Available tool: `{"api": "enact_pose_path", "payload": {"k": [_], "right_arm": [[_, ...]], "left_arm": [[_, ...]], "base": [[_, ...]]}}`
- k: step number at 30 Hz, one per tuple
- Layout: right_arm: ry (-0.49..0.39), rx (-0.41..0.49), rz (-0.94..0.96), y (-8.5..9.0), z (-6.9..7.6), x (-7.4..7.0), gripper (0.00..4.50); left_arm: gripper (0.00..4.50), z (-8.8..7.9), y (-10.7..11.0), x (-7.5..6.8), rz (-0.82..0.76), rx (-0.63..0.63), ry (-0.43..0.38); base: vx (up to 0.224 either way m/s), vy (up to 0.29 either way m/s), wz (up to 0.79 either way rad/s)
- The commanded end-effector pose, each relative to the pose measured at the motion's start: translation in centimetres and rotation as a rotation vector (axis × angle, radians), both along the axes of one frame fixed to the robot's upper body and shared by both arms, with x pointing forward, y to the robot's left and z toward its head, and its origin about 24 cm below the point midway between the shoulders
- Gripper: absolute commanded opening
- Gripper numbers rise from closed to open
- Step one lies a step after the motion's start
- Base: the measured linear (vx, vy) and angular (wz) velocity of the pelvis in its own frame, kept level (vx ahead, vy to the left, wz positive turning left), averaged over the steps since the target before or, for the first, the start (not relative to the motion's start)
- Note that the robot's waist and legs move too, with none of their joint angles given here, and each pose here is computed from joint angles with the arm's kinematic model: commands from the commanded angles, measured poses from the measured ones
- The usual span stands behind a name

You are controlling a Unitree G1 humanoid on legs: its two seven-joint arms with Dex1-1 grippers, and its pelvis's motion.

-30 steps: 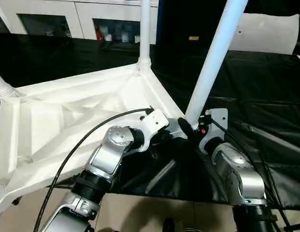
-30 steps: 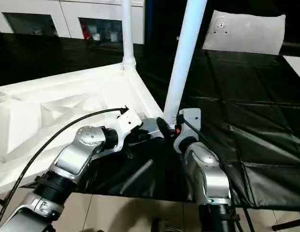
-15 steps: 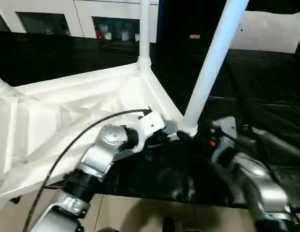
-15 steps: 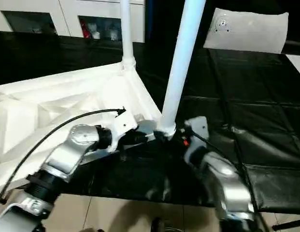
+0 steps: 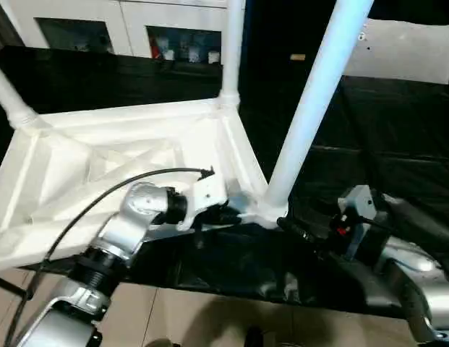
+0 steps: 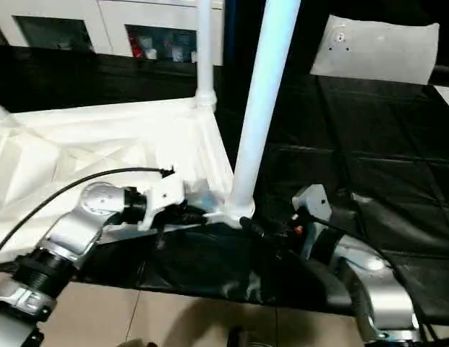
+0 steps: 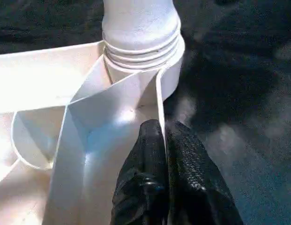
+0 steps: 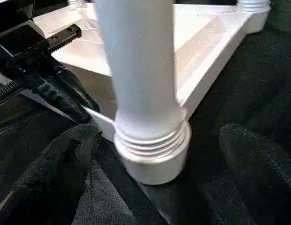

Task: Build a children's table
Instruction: Rotate leg to tighten

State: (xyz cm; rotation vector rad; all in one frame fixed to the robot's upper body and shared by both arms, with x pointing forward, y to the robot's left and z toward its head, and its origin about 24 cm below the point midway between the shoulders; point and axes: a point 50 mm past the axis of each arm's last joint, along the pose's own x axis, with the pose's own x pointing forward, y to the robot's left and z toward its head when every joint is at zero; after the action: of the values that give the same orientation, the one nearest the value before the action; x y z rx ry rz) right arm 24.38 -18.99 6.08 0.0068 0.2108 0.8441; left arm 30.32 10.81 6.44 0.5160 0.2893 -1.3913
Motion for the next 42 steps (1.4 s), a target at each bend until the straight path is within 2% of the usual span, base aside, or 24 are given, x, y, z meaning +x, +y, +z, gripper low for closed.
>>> {"api": "enact_pose_path", "payload": {"k": [1,4,6,9,10,16,25,27,30,34,39,42], "right_arm": [[-0.027,0.004,0.049,0.3,0.7,0.0,4.46],[-0.020,0.005,0.085,0.5,0.9,0.0,4.46],[0.000,0.004,0.114,0.8,0.8,-0.2,4.46],[0.009,0.000,0.132,1.0,0.6,-0.4,4.49],[0.016,-0.001,0.155,1.3,0.6,-0.6,4.50],[0.032,-0.016,0.213,1.6,0.3,-1.2,4.50],[0.032,-0.031,0.218,1.6,0.3,-1.3,4.50],[0.033,-0.033,0.220,1.6,0.3,-1.3,4.50],[0.032,-0.036,0.222,1.6,0.2,-1.3,4.50],[0.028,-0.040,0.221,1.6,0.3,-1.3,4.50],[0.018,-0.047,0.218,1.4,0.6,-1.1,4.50],[0.004,-0.056,0.213,1.1,1.0,-0.8,4.50]], "left_arm": [[0.00,-0.5,-0.1,-0.3,-0.089,0.054,0.018],[0.00,-0.7,0.2,0.1,-0.068,0.093,0.003],[0.00,-1.1,0.8,0.7,0.025,0.114,0.056],[0.00,-1.2,1.0,0.8,0.048,0.112,0.089],[0.44,-1.2,1.0,0.7,0.055,0.099,0.111],[0.91,-1.5,1.1,0.8,0.081,0.105,0.120],[0.91,-0.8,-0.2,1.1,0.071,0.012,0.125],[0.64,-0.9,-0.3,1.1,0.067,0.019,0.125],[0.51,-1.7,-0.1,1.1,0.059,0.093,0.105],[0.07,-2.1,0.2,1.2,0.043,0.161,0.090],[0.03,-1.9,0.4,1.3,0.006,0.181,0.068],[0.03,-1.7,0.4,0.9,-0.078,0.185,0.052]], "base": [[0.000,0.000,0.00],[0.000,0.000,0.00],[0.000,0.000,0.00],[0.000,0.000,0.00],[0.000,0.000,0.00],[0.000,0.000,0.00],[0.000,0.000,0.00],[0.000,0.000,0.00],[0.000,0.000,0.00],[0.000,0.000,0.00],[0.000,0.000,0.00],[0.000,0.000,0.00]]}}
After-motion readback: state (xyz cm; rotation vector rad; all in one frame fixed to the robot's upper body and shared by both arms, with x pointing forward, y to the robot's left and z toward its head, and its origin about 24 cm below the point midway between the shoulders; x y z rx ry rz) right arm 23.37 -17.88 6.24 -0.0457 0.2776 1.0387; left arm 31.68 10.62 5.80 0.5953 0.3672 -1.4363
